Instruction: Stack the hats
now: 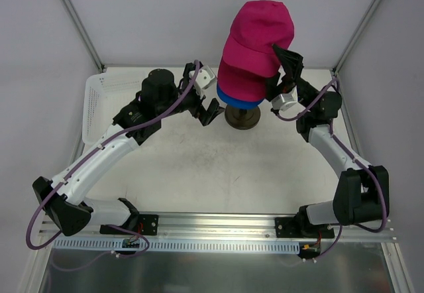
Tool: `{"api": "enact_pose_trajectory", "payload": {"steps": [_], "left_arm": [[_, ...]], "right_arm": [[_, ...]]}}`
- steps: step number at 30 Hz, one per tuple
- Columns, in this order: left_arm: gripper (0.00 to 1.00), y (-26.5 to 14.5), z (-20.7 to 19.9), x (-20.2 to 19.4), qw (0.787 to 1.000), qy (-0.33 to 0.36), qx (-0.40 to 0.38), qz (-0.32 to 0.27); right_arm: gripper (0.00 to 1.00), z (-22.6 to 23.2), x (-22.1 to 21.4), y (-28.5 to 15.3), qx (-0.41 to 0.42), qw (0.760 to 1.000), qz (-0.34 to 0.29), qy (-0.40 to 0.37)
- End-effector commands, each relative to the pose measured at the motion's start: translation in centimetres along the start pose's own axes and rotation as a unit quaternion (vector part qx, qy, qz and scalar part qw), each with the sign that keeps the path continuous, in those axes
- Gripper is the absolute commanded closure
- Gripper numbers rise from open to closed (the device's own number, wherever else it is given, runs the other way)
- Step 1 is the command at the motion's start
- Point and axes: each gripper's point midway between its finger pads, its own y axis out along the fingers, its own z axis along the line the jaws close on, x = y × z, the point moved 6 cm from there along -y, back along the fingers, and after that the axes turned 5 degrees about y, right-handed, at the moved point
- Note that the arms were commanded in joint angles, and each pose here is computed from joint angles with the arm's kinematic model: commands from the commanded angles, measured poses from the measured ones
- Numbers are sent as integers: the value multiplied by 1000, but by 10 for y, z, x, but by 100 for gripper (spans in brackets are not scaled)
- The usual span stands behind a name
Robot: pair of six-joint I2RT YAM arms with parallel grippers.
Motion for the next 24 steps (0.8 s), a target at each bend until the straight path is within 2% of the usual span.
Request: {"api": "enact_pose_trajectory", "payload": {"steps": [1, 3, 4, 6, 7, 10, 12, 19, 24], "left_arm": [[2, -1, 8, 15, 999, -3, 16, -27], [2, -1, 7, 16, 999, -3, 15, -30], [2, -2, 8, 17, 999, -2, 15, -31], [2, -2, 8, 19, 999, -2, 16, -33], [2, -2, 9, 20, 999, -1, 18, -34], [2, -3, 11, 23, 999, 3, 22, -37], [2, -3, 12, 23, 999, 3, 23, -36], [2, -2, 11, 19, 999, -2, 24, -32], [2, 1, 14, 14, 999, -18, 30, -23]], "right_arm": [[39, -39, 54, 3, -35, 994, -84, -64], [45, -36, 58, 2, -25, 994, -91, -60], [54, -33, 61, 2, -15, 993, -99, -56], [64, -30, 63, 0, -3, 993, -104, -49], [74, -25, 65, 0, 11, 992, -113, -47], [92, -18, 67, -2, 37, 991, -124, -32], [98, -14, 66, -1, 51, 990, -128, -18], [100, 7, 63, 0, 125, 981, -142, 33], [100, 24, 57, -3, 144, 978, -148, 27]]}}
